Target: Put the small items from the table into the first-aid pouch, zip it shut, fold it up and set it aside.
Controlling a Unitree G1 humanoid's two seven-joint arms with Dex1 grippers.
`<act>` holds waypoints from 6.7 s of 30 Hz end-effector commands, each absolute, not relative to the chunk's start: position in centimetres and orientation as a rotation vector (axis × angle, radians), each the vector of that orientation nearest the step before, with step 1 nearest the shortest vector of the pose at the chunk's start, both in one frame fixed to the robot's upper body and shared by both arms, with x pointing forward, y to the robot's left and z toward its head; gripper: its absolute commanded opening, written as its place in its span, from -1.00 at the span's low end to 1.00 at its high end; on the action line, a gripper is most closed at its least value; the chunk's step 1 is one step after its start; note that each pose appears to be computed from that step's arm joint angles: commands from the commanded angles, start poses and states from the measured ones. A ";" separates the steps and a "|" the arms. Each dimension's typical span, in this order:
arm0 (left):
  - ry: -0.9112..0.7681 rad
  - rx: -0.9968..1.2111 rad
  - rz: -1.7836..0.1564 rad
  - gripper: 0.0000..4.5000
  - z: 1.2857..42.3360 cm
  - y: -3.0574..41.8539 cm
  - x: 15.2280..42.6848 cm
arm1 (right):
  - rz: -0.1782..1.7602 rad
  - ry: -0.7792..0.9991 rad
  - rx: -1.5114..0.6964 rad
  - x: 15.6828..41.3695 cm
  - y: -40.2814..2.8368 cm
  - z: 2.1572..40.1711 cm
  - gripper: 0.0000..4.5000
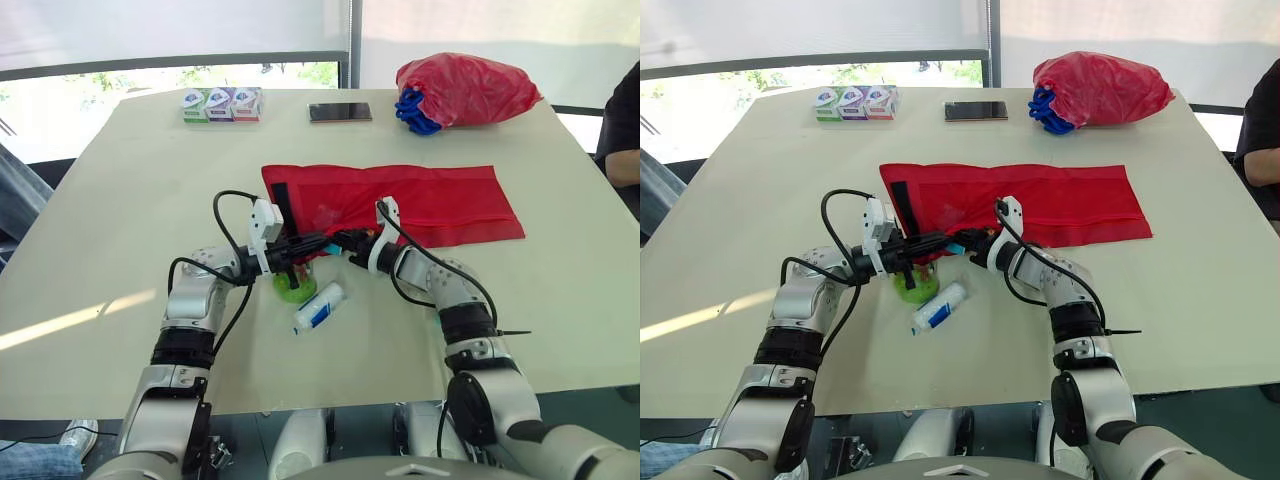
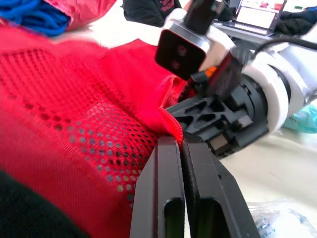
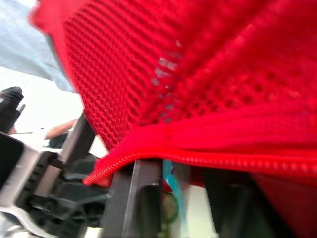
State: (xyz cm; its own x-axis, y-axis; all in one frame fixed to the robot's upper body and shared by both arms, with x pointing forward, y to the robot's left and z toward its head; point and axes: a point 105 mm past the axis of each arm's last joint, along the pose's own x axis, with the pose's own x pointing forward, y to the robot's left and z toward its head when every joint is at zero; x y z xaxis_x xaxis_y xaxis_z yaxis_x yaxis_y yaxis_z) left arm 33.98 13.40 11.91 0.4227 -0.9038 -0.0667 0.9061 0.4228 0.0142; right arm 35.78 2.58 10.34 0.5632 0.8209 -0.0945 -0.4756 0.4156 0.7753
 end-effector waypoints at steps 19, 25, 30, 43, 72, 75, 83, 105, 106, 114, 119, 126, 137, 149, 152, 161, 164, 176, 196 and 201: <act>0.103 -0.008 -1.076 -1.00 11.3 13.7 35.9 | 0.936 0.448 0.497 33.7 -0.4 9.9 -0.56; 0.109 -0.016 -1.068 -1.00 11.3 13.8 36.2 | 0.967 0.307 0.268 33.2 -2.1 11.5 -0.80; 0.108 -0.020 -1.062 -1.00 11.4 13.9 36.3 | 0.997 0.201 0.112 32.7 -2.1 13.5 -0.93; 0.094 -0.016 -1.073 -1.00 12.5 13.7 36.5 | 0.975 0.209 -0.181 34.4 1.6 11.6 -0.93; 0.124 -0.033 -1.070 -1.00 11.2 13.7 36.1 | 0.851 -0.002 -0.046 37.3 3.9 13.6 -0.93; 0.122 -0.028 -1.060 -1.00 11.2 14.0 36.3 | 0.888 0.013 -0.062 36.4 2.9 13.5 -0.93; 0.129 0.029 -1.046 -1.00 11.3 15.1 36.9 | 0.990 0.001 -0.078 31.9 -1.4 15.2 -0.93; 0.135 0.357 -0.915 -1.00 11.2 19.5 38.9 | 0.834 -0.159 -0.059 23.5 -14.8 18.1 -0.93; 0.129 0.361 -0.911 -1.00 11.2 19.4 39.0 | 0.829 -0.162 -0.059 23.5 -14.8 18.1 -0.93; 0.099 0.384 -0.952 -1.00 11.2 18.8 38.4 | 0.833 -0.181 -0.073 23.0 -15.4 18.2 -0.93; 0.111 0.401 -0.935 -1.00 11.3 19.7 38.4 | 0.820 -0.157 -0.080 22.7 -16.9 18.2 -0.36; 0.097 0.385 -0.964 0.20 12.8 20.5 38.1 | 0.762 -0.128 -0.111 21.8 -19.0 18.1 0.97; 0.075 0.414 -1.188 0.99 15.7 17.5 36.9 | 0.726 -0.097 -0.096 19.3 -19.8 18.6 1.00; 0.069 0.583 -1.129 0.99 14.2 6.8 41.5 | 0.691 -0.105 -0.086 19.0 -18.9 19.0 1.00; 0.105 0.596 -1.088 0.99 13.6 6.2 42.2 | 0.684 -0.112 -0.087 18.9 -18.8 19.2 1.00; 0.155 0.667 -1.070 0.22 12.0 5.6 42.5 | 0.641 -0.115 -0.081 18.4 -19.0 19.3 1.00; 0.163 0.668 -1.073 -0.44 11.8 5.9 42.4 | 0.638 -0.115 -0.079 18.4 -19.0 19.3 1.00; 0.209 0.648 -1.167 -0.98 11.0 9.1 40.9 | 0.697 -0.102 -0.055 18.6 -18.0 19.1 1.00; 0.210 0.498 -1.287 -0.98 11.4 11.0 38.2 | 1.058 -0.001 -0.238 20.3 -14.6 18.5 1.00; 0.223 0.518 -1.282 -0.98 11.6 11.6 38.6 | 1.280 0.044 -0.364 22.3 -11.0 18.1 1.00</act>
State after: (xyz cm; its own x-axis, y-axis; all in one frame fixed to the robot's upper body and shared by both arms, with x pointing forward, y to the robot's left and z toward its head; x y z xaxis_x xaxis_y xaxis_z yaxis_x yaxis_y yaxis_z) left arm 38.21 11.47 10.63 0.2750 -0.8518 -0.4459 0.9570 0.1977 0.2125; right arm 22.24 -12.22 18.50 0.3694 0.9087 -0.1945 -0.9153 0.3196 -0.2450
